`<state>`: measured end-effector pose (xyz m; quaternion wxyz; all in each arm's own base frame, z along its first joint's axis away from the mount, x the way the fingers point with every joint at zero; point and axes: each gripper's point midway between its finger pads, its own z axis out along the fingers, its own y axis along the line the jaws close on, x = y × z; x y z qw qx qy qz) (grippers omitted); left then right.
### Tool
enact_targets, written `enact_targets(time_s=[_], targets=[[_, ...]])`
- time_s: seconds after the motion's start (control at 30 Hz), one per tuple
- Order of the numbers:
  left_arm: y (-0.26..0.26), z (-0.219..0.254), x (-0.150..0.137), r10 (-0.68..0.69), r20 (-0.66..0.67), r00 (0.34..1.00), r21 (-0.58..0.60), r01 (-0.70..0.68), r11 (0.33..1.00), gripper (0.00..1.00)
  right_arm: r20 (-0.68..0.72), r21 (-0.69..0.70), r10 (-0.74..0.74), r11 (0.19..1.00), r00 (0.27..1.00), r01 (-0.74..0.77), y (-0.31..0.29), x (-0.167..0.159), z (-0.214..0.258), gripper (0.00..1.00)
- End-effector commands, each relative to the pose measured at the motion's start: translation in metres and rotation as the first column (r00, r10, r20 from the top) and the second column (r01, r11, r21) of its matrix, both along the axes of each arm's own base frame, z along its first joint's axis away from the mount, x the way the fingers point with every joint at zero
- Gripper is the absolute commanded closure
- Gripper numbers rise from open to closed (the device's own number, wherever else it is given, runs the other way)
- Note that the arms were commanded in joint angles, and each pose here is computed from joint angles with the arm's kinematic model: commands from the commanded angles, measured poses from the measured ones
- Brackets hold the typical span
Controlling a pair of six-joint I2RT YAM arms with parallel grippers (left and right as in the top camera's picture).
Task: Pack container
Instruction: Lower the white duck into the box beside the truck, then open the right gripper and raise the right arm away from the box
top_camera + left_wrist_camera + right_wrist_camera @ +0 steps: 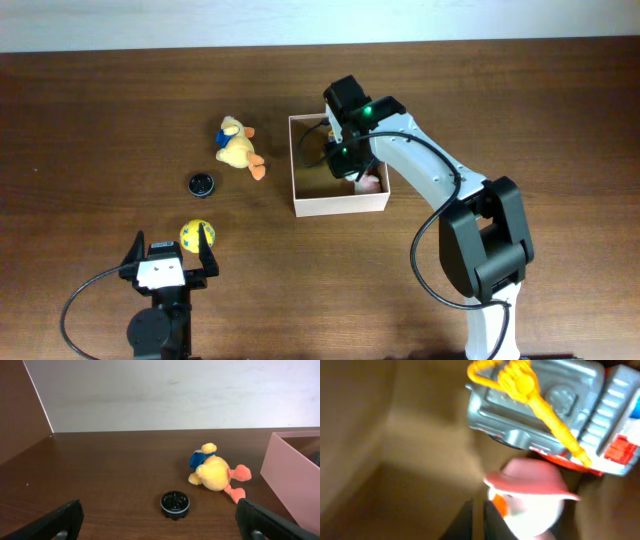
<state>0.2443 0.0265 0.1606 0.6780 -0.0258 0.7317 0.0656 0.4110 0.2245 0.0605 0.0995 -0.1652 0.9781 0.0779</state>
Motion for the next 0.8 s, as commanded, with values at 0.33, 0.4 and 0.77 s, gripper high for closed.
enact_targets(time_s=[0.33,0.4,0.77], targets=[[0.0,-0.002,0.0,-0.001,0.002,1.0,-0.01,0.001,1.0,0.01,0.261,-0.009,-0.06,0.998,0.963,0.065,-0.02,0.068,0.1,0.44],[0.0,-0.002,0.0,-0.001,0.002,1.0,-0.01,0.001,1.0,0.01,0.305,-0.075,-0.109,0.987,0.946,0.139,-0.05,0.078,0.12,0.31],[0.0,-0.002,0.0,-0.001,0.002,1.0,-0.01,0.001,1.0,0.01,0.351,-0.221,-0.368,0.861,0.861,0.458,-0.216,0.085,0.168,0.01]])
